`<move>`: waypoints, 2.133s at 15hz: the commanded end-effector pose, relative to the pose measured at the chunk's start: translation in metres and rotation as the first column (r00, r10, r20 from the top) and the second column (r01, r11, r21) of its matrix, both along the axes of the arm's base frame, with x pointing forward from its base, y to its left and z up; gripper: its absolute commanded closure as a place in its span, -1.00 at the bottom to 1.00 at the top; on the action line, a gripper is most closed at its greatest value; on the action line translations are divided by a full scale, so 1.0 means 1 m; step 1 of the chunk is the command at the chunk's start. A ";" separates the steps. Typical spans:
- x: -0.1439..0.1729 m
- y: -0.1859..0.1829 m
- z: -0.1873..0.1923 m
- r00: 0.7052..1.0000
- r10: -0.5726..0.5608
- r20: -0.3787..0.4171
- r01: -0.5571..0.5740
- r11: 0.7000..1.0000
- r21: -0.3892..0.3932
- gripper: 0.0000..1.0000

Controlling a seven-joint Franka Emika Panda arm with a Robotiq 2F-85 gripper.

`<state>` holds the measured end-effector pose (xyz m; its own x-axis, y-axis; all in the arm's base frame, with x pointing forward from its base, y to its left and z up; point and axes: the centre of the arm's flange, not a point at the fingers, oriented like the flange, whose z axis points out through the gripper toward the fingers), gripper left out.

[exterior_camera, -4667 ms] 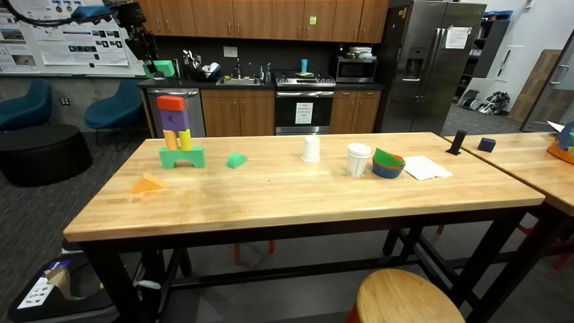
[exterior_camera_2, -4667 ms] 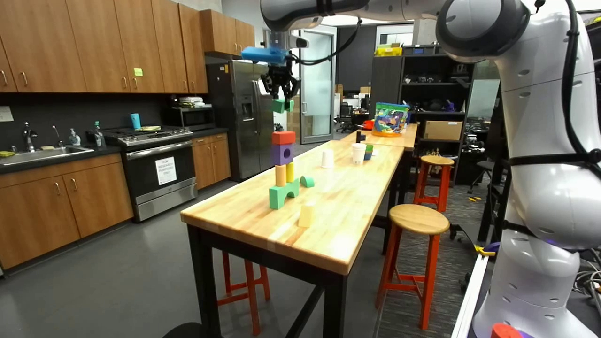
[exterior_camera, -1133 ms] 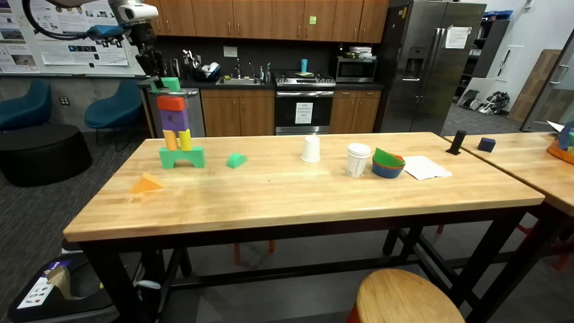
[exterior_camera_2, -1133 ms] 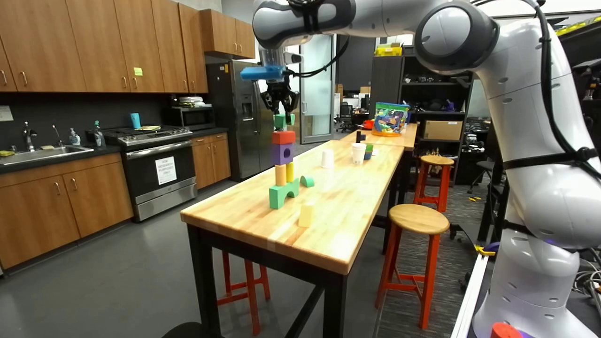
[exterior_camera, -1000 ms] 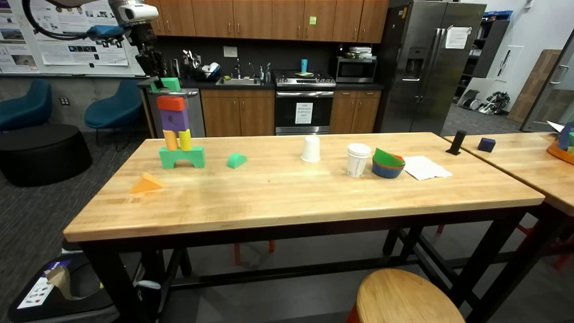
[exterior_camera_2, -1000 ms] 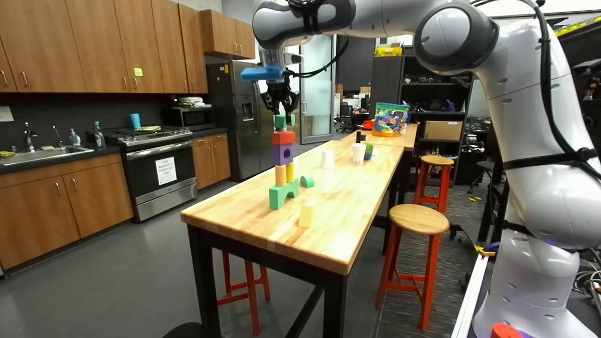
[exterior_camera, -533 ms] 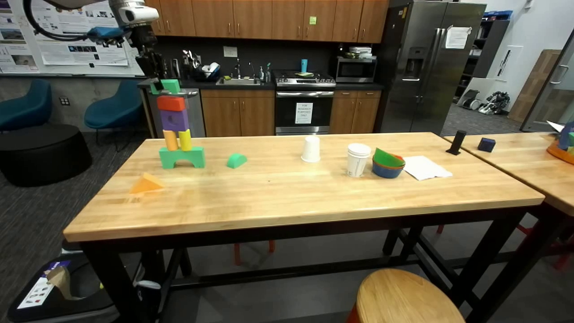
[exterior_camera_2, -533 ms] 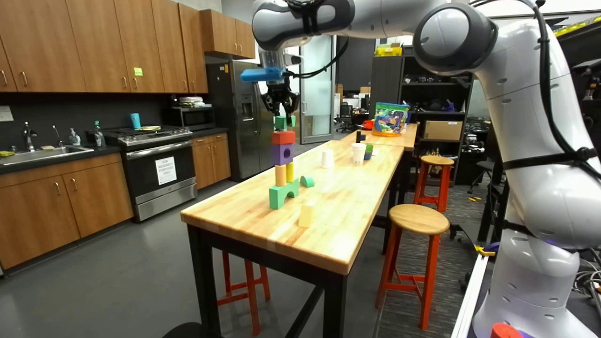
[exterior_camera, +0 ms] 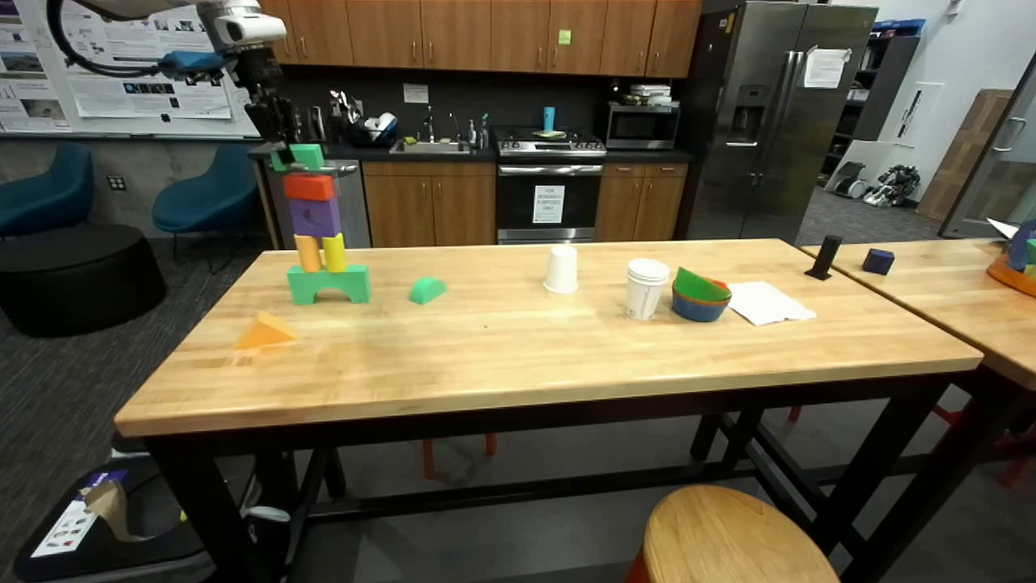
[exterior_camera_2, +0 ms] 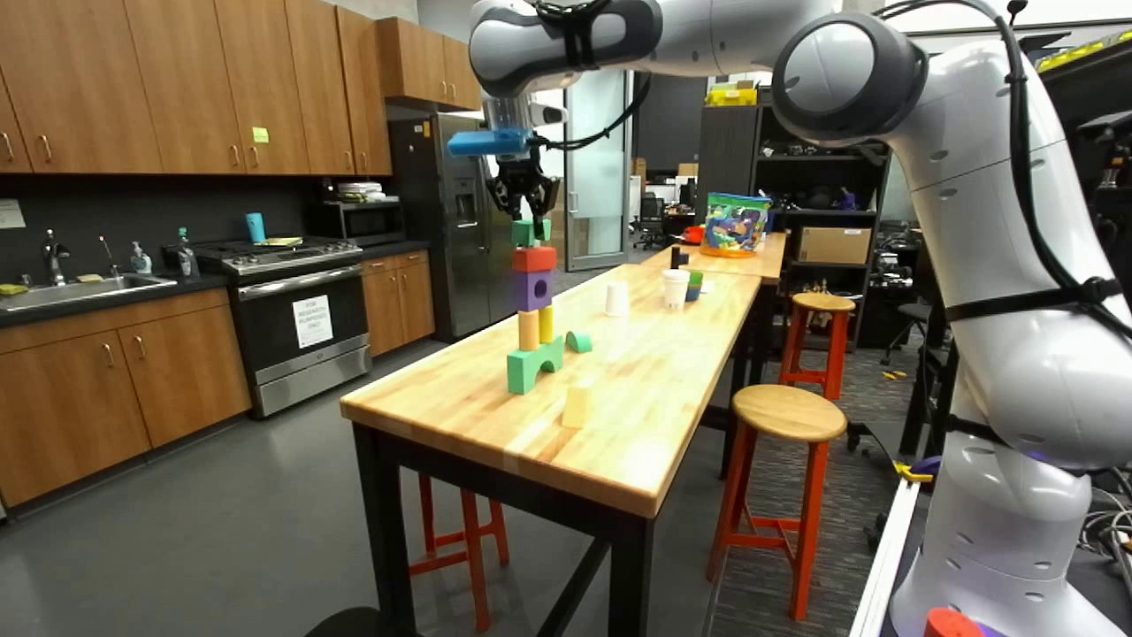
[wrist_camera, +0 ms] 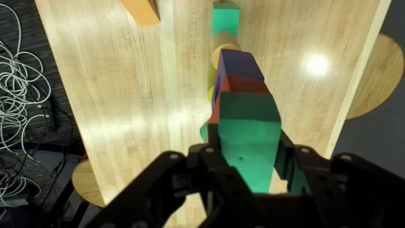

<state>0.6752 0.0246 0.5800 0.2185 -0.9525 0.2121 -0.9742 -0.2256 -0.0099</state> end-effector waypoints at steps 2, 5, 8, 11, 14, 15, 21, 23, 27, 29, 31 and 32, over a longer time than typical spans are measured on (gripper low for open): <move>0.007 0.004 0.006 1.000 -0.008 0.002 0.008 1.000 0.010 0.69; 0.006 0.003 0.004 1.000 -0.022 0.008 0.022 1.000 0.017 0.69; 0.006 0.001 0.004 0.999 -0.032 0.010 0.032 0.999 0.020 0.69; 0.006 0.000 0.004 0.999 -0.042 0.010 0.041 0.999 0.018 0.69; 0.005 -0.002 0.003 0.998 -0.055 0.010 0.055 0.998 0.018 0.69; 0.004 -0.002 0.003 0.998 -0.057 0.009 0.057 0.998 0.020 0.69; 0.004 -0.004 0.002 0.997 -0.073 0.013 0.072 0.997 0.023 0.69; 0.004 -0.005 0.001 0.997 -0.078 0.013 0.077 0.997 0.024 0.69; 0.003 -0.008 0.000 0.996 -0.090 0.012 0.090 0.996 0.029 0.69; 0.003 -0.009 0.000 0.996 -0.094 0.012 0.093 0.995 0.033 0.69; 0.004 -0.009 -0.001 0.995 -0.095 0.011 0.095 0.995 0.035 0.69; 0.004 -0.009 -0.001 0.995 -0.096 0.010 0.095 0.995 0.036 0.69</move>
<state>0.6785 0.0164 0.5761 0.1411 -0.9698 0.1991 -0.9887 -0.1484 -0.0221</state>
